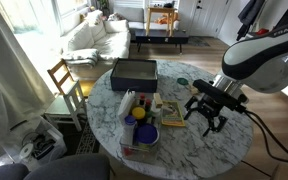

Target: Pick up the measuring cup with a wooden block from the white bottle to and put it on the table

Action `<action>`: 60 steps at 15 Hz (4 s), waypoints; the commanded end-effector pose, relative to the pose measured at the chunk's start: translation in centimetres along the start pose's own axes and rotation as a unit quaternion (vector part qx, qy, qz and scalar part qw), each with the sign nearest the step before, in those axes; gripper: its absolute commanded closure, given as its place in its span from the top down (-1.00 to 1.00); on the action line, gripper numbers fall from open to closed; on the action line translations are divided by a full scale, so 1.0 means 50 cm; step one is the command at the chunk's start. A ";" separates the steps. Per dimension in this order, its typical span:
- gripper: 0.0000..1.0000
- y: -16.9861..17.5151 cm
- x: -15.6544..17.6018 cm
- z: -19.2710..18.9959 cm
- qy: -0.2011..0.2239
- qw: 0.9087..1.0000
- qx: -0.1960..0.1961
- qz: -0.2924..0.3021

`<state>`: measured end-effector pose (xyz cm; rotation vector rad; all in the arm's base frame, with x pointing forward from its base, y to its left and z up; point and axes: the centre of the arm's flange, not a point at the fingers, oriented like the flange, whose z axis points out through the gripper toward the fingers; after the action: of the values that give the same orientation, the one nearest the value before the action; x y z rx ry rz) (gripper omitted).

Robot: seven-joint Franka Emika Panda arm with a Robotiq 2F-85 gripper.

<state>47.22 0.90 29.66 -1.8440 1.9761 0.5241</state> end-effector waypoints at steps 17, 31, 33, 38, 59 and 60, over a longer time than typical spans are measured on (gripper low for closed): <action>1.00 -0.054 0.094 0.032 -0.180 0.933 0.173 0.260; 1.00 -0.066 0.112 0.077 -0.250 0.887 0.245 0.301; 1.00 -0.067 0.112 0.077 -0.250 0.887 0.246 0.301; 1.00 -0.081 0.126 0.114 -0.267 0.875 0.255 0.313; -0.05 -0.105 0.137 0.152 -0.287 0.850 0.291 0.332; -0.07 -0.105 0.138 0.151 -0.287 0.850 0.292 0.331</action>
<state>52.18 -1.26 20.32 -0.5303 1.9990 0.5124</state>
